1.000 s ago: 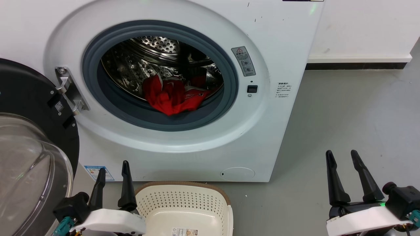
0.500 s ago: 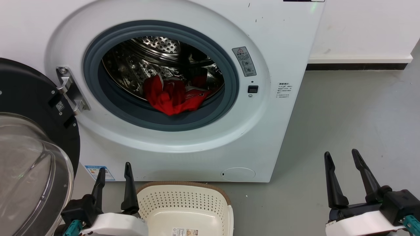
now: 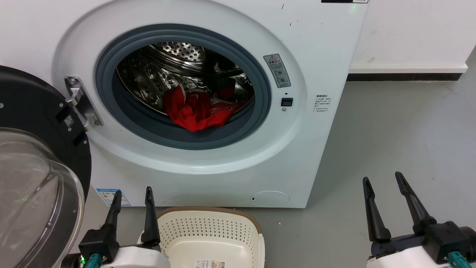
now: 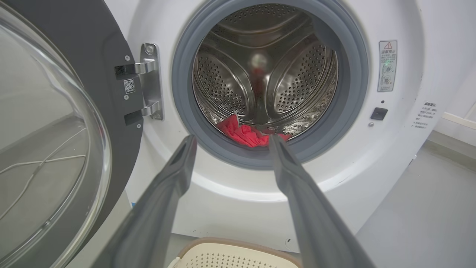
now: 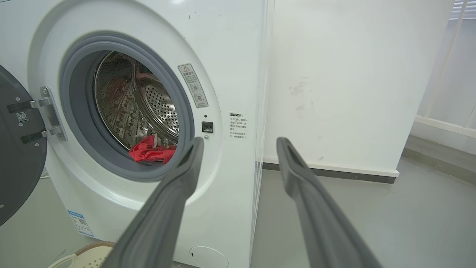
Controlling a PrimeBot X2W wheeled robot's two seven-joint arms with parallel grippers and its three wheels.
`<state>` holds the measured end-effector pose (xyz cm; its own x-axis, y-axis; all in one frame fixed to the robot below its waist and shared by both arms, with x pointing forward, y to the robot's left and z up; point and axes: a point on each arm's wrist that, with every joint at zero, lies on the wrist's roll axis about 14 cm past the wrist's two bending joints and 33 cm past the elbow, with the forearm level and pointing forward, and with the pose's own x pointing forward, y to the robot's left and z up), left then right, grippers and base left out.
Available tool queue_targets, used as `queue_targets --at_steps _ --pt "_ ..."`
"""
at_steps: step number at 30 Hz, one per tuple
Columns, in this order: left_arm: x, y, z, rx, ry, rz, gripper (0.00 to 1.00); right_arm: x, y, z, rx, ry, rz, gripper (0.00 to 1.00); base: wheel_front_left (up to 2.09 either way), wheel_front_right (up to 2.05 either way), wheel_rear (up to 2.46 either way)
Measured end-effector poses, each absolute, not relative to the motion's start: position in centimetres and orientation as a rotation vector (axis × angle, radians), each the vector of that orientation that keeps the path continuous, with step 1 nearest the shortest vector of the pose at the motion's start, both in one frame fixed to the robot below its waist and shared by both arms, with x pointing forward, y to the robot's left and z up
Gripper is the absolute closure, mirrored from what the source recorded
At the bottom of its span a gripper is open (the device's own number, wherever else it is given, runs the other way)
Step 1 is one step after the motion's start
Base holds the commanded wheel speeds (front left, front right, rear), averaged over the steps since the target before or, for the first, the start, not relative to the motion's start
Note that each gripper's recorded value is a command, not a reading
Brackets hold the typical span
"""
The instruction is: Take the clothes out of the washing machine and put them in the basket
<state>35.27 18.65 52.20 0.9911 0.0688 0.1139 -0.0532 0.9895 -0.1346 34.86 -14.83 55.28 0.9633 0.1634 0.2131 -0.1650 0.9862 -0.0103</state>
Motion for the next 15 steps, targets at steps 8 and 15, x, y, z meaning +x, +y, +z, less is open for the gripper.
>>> queue_targets --at_steps 8,15 --pt "35.03 18.5 52.05 -0.085 -0.122 0.053 0.0 34.72 -14.9 55.46 -0.019 -0.228 0.165 0.0 0.0 0.0 0.0" --pt "34.9 18.37 51.97 -0.045 -0.125 0.047 0.0 34.45 -15.01 55.13 -0.029 -0.225 0.163 0.0 0.0 0.0 0.0"
